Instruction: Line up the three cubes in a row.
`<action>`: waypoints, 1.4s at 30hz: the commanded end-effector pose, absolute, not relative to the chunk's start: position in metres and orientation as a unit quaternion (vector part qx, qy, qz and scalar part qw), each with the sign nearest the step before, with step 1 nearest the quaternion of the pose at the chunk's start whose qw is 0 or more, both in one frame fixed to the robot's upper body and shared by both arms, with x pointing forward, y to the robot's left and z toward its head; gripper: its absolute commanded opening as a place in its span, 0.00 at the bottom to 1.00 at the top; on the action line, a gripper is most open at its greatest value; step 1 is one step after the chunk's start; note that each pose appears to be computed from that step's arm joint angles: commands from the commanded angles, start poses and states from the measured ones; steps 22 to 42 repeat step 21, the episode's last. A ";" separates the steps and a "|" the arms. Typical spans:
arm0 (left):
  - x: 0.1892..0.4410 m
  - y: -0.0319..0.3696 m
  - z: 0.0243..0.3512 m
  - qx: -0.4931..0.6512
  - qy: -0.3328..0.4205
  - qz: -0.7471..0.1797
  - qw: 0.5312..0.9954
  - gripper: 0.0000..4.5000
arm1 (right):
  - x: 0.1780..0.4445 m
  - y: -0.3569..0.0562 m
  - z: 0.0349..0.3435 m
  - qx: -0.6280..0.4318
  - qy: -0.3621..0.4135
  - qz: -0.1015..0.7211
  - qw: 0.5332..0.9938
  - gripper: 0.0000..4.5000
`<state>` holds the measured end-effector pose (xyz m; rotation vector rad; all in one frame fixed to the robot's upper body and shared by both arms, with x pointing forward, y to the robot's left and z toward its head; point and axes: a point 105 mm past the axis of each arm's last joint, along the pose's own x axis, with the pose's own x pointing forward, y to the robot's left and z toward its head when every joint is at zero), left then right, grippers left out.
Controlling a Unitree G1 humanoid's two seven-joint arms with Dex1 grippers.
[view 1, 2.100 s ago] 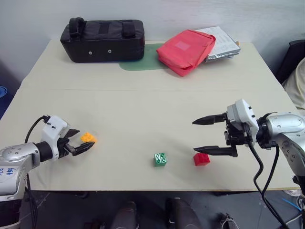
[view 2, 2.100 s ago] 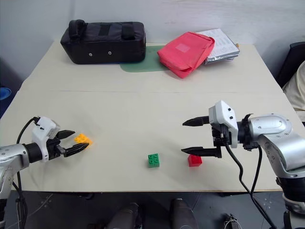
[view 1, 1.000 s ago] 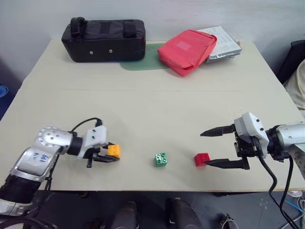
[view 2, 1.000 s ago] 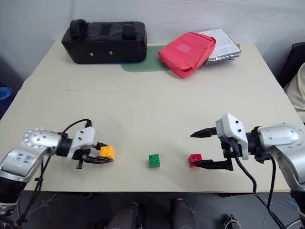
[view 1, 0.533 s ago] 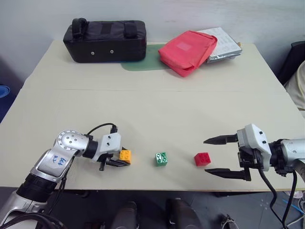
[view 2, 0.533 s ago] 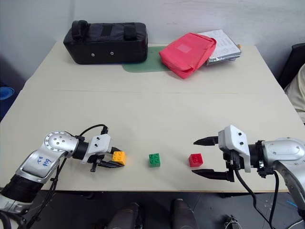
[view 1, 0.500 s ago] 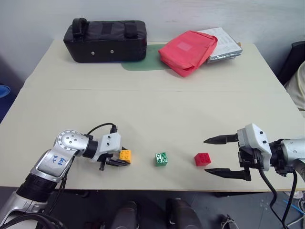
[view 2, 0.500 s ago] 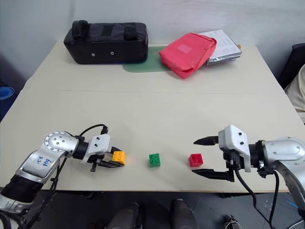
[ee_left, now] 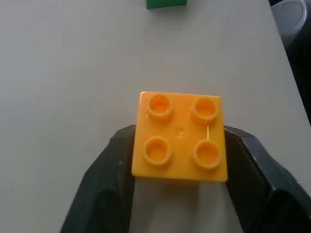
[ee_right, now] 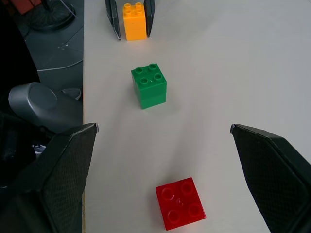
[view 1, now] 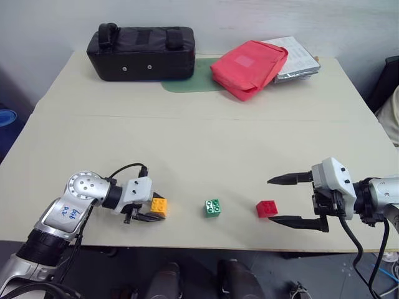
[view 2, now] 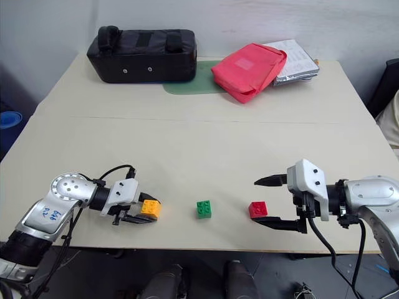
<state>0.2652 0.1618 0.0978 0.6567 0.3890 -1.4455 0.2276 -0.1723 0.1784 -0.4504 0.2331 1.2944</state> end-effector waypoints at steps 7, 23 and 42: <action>0.265 0.195 0.130 0.286 0.156 -0.620 0.714 0.99 | 0.227 -0.206 0.185 -0.211 0.124 0.574 0.781 1.00; 0.226 0.257 0.196 0.276 0.166 -0.608 0.726 0.99 | 0.210 -0.265 0.196 -0.202 0.170 0.538 0.800 1.00; 0.226 0.257 0.196 0.276 0.166 -0.608 0.726 0.99 | 0.210 -0.265 0.196 -0.202 0.170 0.538 0.800 1.00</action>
